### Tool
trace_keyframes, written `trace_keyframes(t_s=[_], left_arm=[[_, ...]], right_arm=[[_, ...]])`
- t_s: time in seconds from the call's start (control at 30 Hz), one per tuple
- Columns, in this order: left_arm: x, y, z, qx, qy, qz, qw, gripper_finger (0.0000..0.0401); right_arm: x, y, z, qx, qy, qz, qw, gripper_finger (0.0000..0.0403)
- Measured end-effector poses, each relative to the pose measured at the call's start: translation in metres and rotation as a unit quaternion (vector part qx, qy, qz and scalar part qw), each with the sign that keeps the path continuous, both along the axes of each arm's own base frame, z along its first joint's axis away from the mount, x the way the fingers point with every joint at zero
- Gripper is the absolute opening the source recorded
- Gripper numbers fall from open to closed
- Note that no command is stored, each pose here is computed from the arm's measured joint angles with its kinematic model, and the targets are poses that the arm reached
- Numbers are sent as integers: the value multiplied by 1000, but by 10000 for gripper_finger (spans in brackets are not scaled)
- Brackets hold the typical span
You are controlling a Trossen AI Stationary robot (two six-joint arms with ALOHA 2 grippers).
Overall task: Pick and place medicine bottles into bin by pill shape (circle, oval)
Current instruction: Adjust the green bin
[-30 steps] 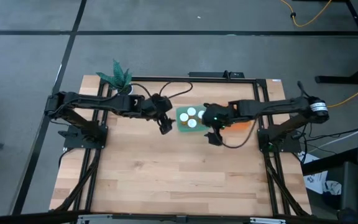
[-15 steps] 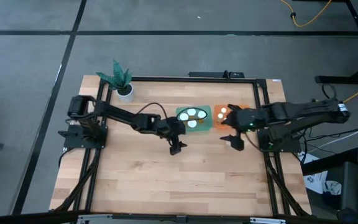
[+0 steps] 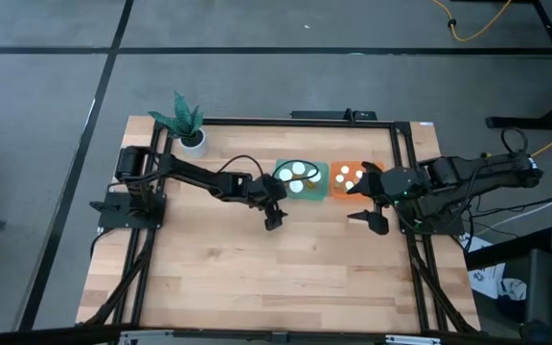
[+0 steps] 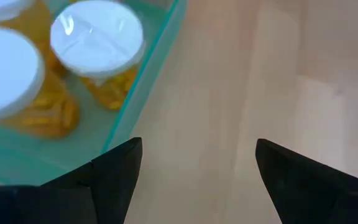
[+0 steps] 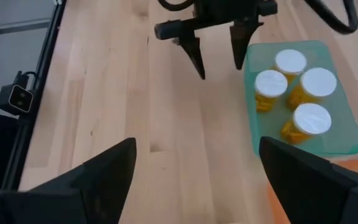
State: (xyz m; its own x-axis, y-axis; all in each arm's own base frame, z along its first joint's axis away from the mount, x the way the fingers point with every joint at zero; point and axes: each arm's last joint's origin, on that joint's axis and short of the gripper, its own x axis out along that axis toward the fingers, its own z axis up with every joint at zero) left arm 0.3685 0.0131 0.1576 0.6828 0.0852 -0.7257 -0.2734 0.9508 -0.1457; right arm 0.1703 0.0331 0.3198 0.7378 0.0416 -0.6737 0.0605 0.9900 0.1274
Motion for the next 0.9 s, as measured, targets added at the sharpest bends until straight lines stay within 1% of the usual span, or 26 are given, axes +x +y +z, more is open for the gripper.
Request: trace_keyframes(t_s=[0.1, 0.17, 0.37, 0.43, 0.53, 0.67, 0.7, 0.77, 0.83, 0.9], left_arm=[[-2, 3, -2, -1, 14, 4, 1000, 307], [-2, 3, -2, -2, 13, 3, 1000, 307], [4, -9, 4, -19, -24, -25, 999, 307], [7, -14, 10, -24, -30, -36, 999, 307], [9, -17, 33, -20, -45, -44, 998, 307], [-3, -4, 73, -8, -58, -35, 998, 307], [-8, 0, 82, -1, -64, -33, 997, 307], [-15, 8, 101, 22, -98, -30, 994, 307], [-21, 14, 115, 36, -119, -26, 992, 307], [-25, 18, 125, 52, -138, -5, 989, 307]], right_arm=[[-1, 0, -1, 0, 4, -1, 1000, 339], [-1, 0, -1, 0, 4, -1, 1000, 339], [0, 0, -2, -2, 5, 1, 1000, 339], [1, 0, -11, -11, 10, 8, 1000, 339], [5, 1, -31, -13, 16, 10, 1000, 339], [6, 1, -49, -6, 21, 3, 1000, 339], [6, 1, -51, -2, 23, -2, 1000, 339], [6, 1, -51, 6, 24, -9, 1000, 339], [6, 1, -51, 7, 23, -11, 1000, 339], [6, 1, -51, 8, 22, -11, 1000, 339]])
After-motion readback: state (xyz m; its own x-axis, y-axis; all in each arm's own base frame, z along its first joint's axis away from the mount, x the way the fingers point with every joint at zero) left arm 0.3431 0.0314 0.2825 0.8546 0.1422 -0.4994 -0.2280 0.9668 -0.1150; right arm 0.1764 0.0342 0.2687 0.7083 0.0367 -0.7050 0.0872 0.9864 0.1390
